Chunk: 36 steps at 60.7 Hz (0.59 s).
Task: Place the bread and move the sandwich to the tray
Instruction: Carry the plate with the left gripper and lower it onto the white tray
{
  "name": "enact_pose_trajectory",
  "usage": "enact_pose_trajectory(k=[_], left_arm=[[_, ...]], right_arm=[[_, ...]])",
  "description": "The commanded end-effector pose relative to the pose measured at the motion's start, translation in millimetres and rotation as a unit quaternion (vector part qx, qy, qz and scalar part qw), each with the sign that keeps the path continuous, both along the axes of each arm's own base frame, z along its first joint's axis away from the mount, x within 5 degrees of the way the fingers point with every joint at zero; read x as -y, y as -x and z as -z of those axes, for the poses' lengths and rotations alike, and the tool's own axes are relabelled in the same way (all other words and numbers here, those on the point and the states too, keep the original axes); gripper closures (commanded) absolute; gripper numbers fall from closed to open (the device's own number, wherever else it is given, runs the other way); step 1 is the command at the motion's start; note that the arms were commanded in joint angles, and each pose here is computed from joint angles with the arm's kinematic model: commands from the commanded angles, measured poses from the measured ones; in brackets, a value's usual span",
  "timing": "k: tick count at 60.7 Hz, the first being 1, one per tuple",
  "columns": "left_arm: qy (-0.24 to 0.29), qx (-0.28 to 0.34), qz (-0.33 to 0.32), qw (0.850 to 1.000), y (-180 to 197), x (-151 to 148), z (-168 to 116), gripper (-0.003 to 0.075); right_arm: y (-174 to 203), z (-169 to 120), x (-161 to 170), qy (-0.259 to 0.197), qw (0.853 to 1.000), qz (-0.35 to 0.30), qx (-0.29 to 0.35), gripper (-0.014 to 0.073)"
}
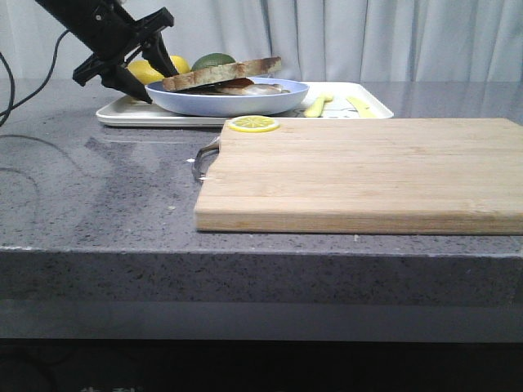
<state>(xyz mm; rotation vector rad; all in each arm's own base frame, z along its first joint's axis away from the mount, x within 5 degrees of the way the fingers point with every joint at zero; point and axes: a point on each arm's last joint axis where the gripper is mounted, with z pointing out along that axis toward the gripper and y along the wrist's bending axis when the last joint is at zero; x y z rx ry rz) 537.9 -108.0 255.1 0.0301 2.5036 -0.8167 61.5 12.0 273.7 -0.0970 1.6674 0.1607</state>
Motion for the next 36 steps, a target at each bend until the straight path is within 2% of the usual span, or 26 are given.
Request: enact_pose_trajectory(k=[1,9,22,36], left_arm=[[0.026,0.048,0.004,0.998,15,-4,-55,0.0303],[0.048,0.054,0.005,0.997,18,-9,-65,0.0396],[0.05,0.085,-0.002,0.995,29,-18,-97,0.0742],[0.051,0.122,-0.007,0.991,46,-27,-134,0.0741]], right_arm=[[-1,-17,2,-0.006,0.998,0.009,0.057,0.0655],[-1,-17,2,-0.006,0.998,0.01,0.057,0.0655],[-1,-17,2,-0.006,0.998,0.01,0.057,0.0655],[-1,-17,2,-0.006,0.998,0.01,0.057,0.0655]])
